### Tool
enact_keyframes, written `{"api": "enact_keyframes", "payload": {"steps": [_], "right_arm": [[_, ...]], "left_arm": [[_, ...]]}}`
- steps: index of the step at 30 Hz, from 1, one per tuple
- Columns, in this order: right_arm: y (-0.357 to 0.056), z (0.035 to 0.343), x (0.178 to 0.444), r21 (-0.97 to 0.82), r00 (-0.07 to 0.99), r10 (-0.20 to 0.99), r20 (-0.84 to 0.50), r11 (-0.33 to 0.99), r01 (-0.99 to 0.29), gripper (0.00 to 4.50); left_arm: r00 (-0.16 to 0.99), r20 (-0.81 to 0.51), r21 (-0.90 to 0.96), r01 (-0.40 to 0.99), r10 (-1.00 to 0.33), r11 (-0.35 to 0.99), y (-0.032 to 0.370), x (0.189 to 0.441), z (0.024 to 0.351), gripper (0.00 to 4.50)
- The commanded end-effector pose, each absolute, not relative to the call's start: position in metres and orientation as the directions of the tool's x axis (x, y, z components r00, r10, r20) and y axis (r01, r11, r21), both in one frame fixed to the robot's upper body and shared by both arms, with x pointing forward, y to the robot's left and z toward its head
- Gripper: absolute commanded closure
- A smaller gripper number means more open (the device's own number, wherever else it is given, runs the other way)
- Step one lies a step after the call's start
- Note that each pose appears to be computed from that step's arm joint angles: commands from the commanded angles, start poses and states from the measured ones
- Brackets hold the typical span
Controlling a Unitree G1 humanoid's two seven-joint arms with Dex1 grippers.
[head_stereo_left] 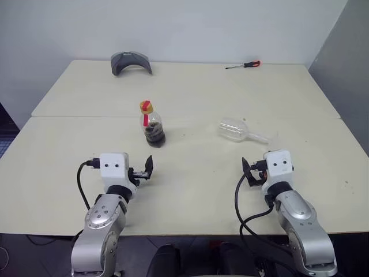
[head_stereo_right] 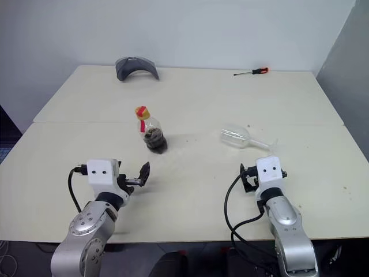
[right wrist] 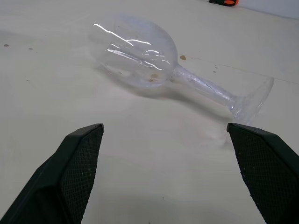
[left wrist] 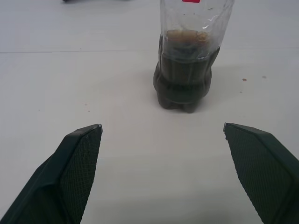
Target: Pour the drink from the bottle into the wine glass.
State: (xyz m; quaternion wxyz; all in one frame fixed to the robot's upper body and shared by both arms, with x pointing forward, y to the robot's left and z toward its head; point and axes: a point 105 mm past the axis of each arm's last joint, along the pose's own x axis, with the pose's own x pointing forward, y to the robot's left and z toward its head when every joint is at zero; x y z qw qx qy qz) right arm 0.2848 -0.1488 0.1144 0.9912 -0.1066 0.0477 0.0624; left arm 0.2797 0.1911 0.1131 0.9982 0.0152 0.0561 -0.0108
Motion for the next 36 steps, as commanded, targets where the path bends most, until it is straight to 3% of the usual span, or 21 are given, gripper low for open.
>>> {"api": "enact_keyframes", "payload": {"steps": [1,4,6,9,13,21,27,36], "right_arm": [[-0.148,0.129,0.285,-0.192,0.989,0.138,-0.053,0.971,-0.146,0.0],[-0.146,0.134,0.284,-0.167,0.98,0.195,-0.034,0.966,-0.198,0.0],[-0.137,0.142,0.281,-0.108,0.95,0.313,0.004,0.944,-0.31,0.0],[-0.104,0.17,0.258,0.033,0.752,0.647,0.128,0.755,-0.655,0.0],[-0.101,0.171,0.239,0.05,0.568,0.818,0.097,0.566,-0.823,0.0],[-0.091,0.183,0.23,0.056,0.374,0.925,0.063,0.371,-0.927,0.0],[-0.087,0.188,0.244,0.033,0.412,0.908,0.076,0.41,-0.911,0.0],[-0.083,0.185,0.246,0.051,0.432,0.899,0.077,0.429,-0.902,0.0]], "left_arm": [[0.998,-0.056,0.052,0.028,-0.026,0.998,0.189,0.279,0.128,0.02],[0.998,-0.048,0.084,0.047,-0.043,0.995,0.188,0.283,0.13,0.02],[0.997,-0.018,0.134,0.072,-0.071,0.988,0.184,0.291,0.135,0.02],[0.998,0.012,0.164,0.062,-0.065,0.985,0.183,0.305,0.138,0.02],[0.997,0.03,0.162,0.061,-0.067,0.985,0.181,0.311,0.137,0.02],[0.997,0.048,0.169,0.056,-0.065,0.984,0.181,0.322,0.133,0.02],[0.988,0.043,0.165,0.14,-0.149,0.976,0.162,0.326,0.13,0.02],[0.987,0.082,0.201,0.117,-0.136,0.973,0.163,0.337,0.139,0.02]]}}
